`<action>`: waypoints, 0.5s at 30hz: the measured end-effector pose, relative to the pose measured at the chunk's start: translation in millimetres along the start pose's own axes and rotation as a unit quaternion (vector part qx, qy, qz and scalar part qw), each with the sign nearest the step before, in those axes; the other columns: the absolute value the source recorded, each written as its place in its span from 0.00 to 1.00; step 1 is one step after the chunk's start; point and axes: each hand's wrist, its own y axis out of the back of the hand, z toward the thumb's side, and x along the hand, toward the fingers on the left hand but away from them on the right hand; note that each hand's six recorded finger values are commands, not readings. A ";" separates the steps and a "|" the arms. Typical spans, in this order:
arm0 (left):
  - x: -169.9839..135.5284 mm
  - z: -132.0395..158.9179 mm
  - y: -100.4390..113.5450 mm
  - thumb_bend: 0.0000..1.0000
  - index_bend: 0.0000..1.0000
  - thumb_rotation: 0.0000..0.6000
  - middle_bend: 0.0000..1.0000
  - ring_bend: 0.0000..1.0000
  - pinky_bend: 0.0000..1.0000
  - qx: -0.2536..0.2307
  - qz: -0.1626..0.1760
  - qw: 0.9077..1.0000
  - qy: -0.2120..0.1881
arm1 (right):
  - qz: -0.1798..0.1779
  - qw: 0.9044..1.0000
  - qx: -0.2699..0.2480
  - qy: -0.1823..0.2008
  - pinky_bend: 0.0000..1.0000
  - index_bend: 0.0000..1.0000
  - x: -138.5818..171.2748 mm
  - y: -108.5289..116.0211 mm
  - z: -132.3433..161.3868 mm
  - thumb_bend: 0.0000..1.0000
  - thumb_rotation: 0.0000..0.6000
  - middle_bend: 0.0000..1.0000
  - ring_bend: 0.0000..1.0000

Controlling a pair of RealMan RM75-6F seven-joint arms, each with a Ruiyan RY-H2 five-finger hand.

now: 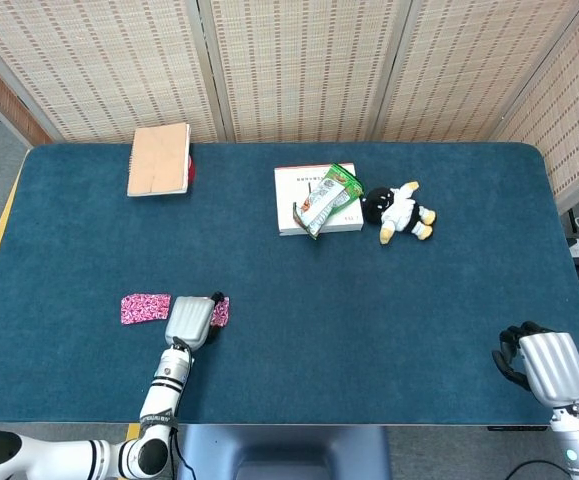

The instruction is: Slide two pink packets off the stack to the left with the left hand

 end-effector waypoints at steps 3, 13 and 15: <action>-3.0 -4.9 1.5 0.37 0.46 1.00 1.00 1.00 1.00 0.002 0.004 1.000 0.000 | 0.002 1.000 0.000 0.000 0.74 0.78 0.0 -0.5 0.3 0.28 1.00 0.68 0.54; -22.4 -31.9 10.6 0.36 0.46 1.00 1.00 1.00 1.00 0.020 0.024 1.000 0.002 | 0.003 1.000 -0.001 -0.001 0.74 0.78 -0.6 -0.7 0.2 0.28 1.00 0.68 0.54; -29.3 -41.3 13.0 0.37 0.46 1.00 1.00 1.00 1.00 0.026 0.029 0.999 0.006 | 0.003 1.000 -0.001 -0.001 0.74 0.78 -0.7 -0.7 0.1 0.28 1.00 0.68 0.54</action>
